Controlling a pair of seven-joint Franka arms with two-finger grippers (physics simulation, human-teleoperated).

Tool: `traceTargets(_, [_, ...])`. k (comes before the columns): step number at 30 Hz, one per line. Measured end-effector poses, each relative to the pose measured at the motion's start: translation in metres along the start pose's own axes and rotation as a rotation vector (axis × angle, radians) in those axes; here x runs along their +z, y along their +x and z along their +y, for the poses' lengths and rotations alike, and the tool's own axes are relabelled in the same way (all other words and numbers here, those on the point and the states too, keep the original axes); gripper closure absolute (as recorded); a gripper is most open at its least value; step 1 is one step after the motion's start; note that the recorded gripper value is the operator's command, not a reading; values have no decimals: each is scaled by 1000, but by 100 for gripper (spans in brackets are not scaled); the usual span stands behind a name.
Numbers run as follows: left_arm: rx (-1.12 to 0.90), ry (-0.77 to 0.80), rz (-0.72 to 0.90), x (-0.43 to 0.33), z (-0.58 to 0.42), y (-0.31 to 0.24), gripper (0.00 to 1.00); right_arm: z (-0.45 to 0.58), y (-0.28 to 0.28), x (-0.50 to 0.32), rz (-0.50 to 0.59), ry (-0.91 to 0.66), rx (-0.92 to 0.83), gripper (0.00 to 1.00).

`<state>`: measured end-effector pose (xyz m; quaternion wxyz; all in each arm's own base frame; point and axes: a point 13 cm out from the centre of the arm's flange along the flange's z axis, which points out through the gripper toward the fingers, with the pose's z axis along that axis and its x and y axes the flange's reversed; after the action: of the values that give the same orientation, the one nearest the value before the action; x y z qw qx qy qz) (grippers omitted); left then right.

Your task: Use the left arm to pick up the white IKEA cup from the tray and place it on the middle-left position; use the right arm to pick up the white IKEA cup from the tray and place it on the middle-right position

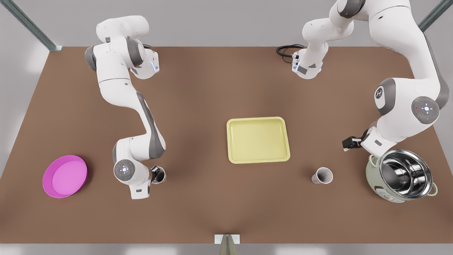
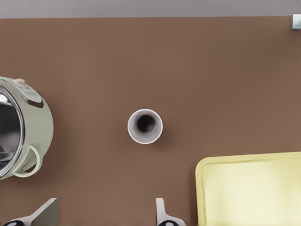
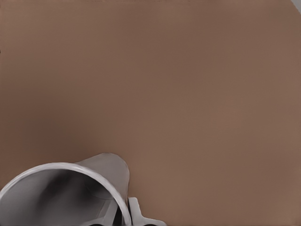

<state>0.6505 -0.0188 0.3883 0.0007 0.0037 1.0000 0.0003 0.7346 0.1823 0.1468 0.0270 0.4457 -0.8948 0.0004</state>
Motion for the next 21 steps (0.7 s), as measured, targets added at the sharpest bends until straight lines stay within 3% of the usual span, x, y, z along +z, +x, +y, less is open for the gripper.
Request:
traceTargets(10, [1,-1,0,1,1,-1,0,-8,-10,26,-22,39,-74,98])
traceTargets(12, [1,-1,0,1,1,-1,0,-8,-12,28,-25,45,-86,94])
traceTargets(14, [1,-2,0,1,1,-1,0,-9,-13,27,-29,54,-95,73])
traceTargets(16, [1,-2,0,1,2,-1,0,-12,-14,26,-31,63,-99,62])
traceTargets(21, [-3,4,1,2,3,-1,0,-14,-15,24,-36,75,-105,58])
